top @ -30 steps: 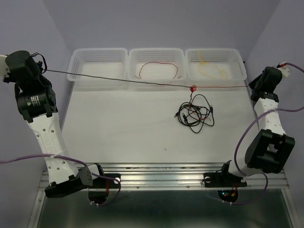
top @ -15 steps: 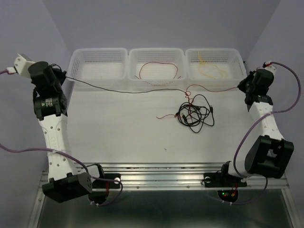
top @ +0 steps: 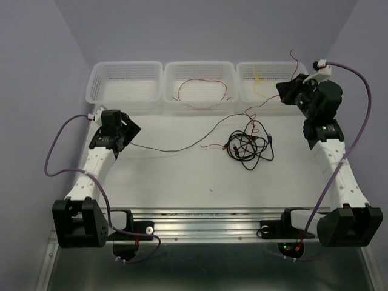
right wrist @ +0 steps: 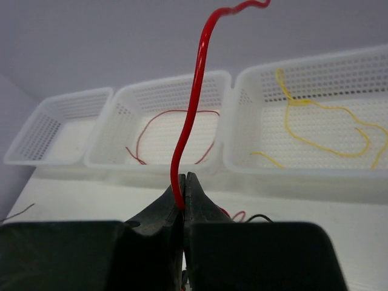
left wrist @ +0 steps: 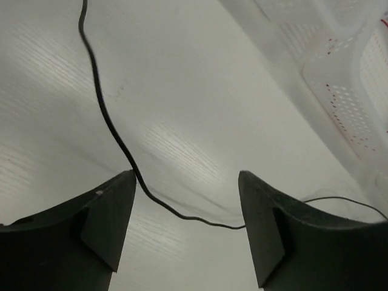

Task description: Untangle the cables

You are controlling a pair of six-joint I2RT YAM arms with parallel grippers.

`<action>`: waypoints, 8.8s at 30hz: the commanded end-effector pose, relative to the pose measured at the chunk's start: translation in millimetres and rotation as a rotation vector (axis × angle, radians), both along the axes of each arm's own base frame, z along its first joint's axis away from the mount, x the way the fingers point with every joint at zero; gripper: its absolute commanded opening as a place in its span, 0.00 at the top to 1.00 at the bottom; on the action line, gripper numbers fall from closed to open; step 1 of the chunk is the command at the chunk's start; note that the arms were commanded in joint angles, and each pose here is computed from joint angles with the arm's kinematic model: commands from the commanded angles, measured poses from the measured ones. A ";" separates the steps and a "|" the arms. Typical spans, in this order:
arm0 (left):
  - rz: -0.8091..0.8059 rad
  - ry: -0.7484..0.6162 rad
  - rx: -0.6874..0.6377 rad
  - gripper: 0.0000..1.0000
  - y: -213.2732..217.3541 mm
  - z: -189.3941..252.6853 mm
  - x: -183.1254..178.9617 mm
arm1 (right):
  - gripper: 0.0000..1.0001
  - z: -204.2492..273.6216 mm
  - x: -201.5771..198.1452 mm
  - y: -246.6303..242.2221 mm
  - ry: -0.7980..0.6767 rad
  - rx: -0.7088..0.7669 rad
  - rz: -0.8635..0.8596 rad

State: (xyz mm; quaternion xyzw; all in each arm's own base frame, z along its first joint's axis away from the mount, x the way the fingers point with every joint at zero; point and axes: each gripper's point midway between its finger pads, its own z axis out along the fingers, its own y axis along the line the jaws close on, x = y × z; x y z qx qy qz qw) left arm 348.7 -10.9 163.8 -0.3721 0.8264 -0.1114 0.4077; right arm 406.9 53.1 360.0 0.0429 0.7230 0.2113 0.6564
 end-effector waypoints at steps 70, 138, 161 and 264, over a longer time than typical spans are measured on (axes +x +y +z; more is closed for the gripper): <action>-0.687 -0.465 0.477 1.00 -191.7 158.6 19.5 | 0.99 -140.0 -11.4 -16.7 0.356 0.149 -0.254; -0.251 -0.447 0.508 1.00 -48.7 242.2 33.6 | 0.99 -160.0 -6.5 18.8 0.333 0.022 -0.076; -0.023 -0.534 0.585 1.00 49.1 368.4 54.3 | 0.99 -200.6 -15.6 -61.0 0.451 0.126 -0.233; -0.316 -0.174 0.610 0.01 72.7 116.3 274.3 | 0.99 -154.5 -32.7 -23.9 0.314 0.068 -0.008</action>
